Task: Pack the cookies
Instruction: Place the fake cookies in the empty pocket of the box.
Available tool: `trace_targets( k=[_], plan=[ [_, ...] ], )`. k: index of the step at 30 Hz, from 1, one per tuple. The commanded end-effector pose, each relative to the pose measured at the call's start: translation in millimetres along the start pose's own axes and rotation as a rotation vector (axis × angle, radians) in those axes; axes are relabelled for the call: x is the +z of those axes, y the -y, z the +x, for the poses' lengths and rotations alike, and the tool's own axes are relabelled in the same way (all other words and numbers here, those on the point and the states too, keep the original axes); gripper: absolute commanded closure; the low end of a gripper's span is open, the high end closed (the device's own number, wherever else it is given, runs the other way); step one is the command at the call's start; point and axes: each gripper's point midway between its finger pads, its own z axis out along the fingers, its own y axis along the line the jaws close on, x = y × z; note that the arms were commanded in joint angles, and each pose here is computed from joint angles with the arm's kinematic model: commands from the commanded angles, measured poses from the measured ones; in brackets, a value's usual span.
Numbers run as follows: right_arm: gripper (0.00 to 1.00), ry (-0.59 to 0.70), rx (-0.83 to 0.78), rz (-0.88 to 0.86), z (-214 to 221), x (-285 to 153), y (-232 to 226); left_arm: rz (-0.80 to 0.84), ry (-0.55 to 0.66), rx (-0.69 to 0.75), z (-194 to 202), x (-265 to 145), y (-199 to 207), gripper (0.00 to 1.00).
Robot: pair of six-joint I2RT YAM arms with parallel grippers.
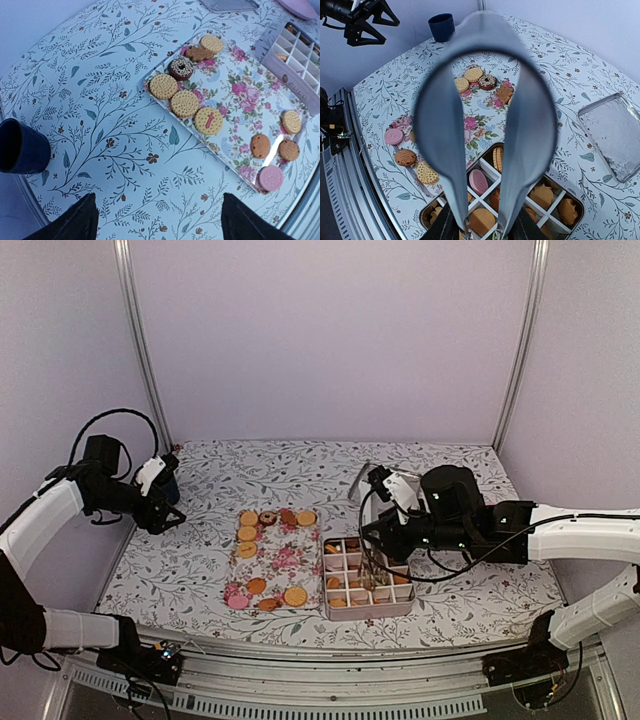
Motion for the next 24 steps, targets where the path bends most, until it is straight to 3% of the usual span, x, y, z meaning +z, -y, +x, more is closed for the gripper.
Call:
trace_targets(
  k=[1,5,14,24],
  plan=[
    [0.65,0.071,-0.003,0.010,-22.3,-1.7,-0.2,-0.012,0.017,0.010,-7.7,-3.7,-2.5,0.15],
    [0.65,0.087,-0.006,0.007,-29.8,-3.7,-1.5,-0.010,0.018,0.009,-7.5,-4.1,-1.7,0.15],
    [0.63,0.227,-0.036,-0.037,-96.8,-5.8,-17.2,-0.010,0.018,0.008,-7.1,-5.7,-0.3,0.14],
    [0.53,0.243,-0.072,-0.066,-135.0,71.8,-35.6,-0.033,0.004,0.008,0.0,-7.4,0.2,0.13]
  ],
)
